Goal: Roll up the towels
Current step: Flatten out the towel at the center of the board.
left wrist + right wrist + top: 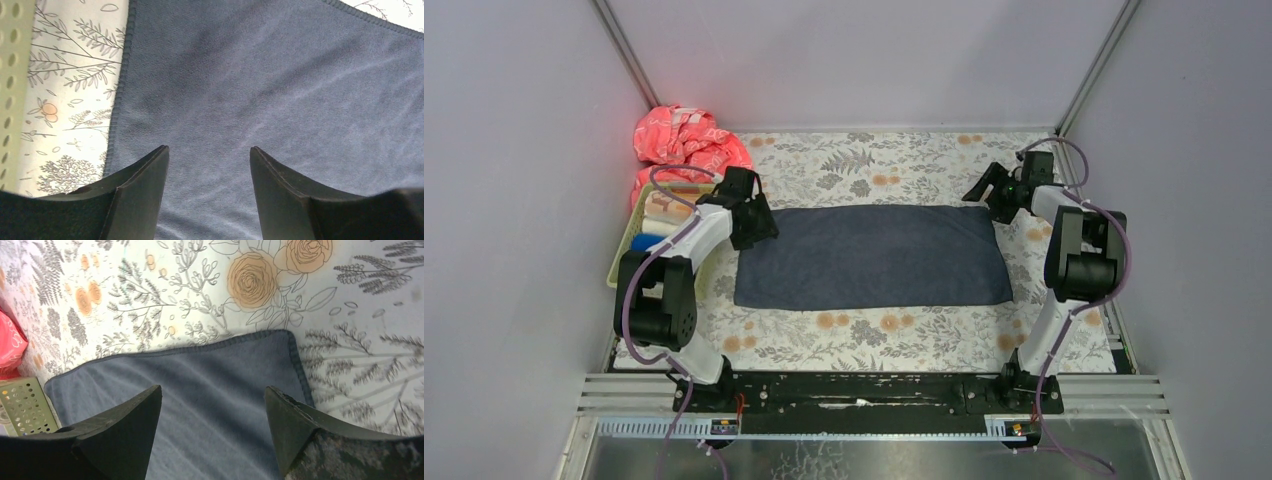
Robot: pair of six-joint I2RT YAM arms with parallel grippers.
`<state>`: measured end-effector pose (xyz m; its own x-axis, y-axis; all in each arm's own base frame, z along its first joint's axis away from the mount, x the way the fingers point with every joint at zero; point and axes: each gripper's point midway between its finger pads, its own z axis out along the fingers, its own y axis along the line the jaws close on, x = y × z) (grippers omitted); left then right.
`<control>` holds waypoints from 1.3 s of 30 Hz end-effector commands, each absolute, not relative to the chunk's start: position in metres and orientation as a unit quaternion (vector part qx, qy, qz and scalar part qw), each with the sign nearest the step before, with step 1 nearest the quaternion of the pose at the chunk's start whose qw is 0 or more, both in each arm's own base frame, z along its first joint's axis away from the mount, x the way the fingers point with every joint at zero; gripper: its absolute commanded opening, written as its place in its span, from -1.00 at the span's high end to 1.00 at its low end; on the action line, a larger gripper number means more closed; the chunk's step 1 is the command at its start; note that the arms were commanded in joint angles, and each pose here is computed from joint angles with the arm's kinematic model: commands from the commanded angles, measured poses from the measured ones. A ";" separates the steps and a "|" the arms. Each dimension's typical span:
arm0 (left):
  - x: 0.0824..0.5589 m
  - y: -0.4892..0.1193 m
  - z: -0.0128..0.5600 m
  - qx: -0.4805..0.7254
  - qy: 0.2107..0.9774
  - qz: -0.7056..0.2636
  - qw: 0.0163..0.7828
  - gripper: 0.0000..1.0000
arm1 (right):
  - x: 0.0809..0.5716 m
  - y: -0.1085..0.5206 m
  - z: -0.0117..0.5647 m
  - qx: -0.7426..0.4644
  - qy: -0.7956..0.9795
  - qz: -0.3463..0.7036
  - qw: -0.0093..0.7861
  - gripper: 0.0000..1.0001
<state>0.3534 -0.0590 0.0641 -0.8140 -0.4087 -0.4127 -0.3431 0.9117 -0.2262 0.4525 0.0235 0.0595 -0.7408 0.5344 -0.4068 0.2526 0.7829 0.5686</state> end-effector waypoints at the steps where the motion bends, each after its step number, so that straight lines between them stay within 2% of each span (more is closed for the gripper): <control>1: 0.360 -0.047 0.072 -0.174 0.951 -0.035 0.254 -0.21 | 0.482 0.029 0.066 0.201 0.889 0.277 0.305 -0.63; 13: 0.382 -0.054 0.068 -0.177 0.953 -0.045 0.243 -0.23 | 0.502 -0.004 0.011 0.229 0.916 0.203 0.259 -0.64; 20: 0.433 -0.044 0.072 -0.213 0.941 -0.037 0.259 -0.22 | 0.506 -0.003 0.039 0.201 0.916 0.205 0.279 -0.64; 27: 0.470 -0.027 0.056 -0.222 0.941 -0.011 0.255 -0.16 | 0.485 0.003 0.066 0.185 0.918 0.210 0.282 -0.63; 31: 0.458 -0.041 0.043 -0.216 0.953 -0.036 0.209 -0.12 | 0.461 0.012 0.072 0.192 0.918 0.219 0.268 -0.63; 39: 0.382 -0.057 0.045 -0.215 0.956 -0.073 0.185 -0.21 | 0.374 0.012 0.075 0.248 0.925 0.172 0.232 -0.66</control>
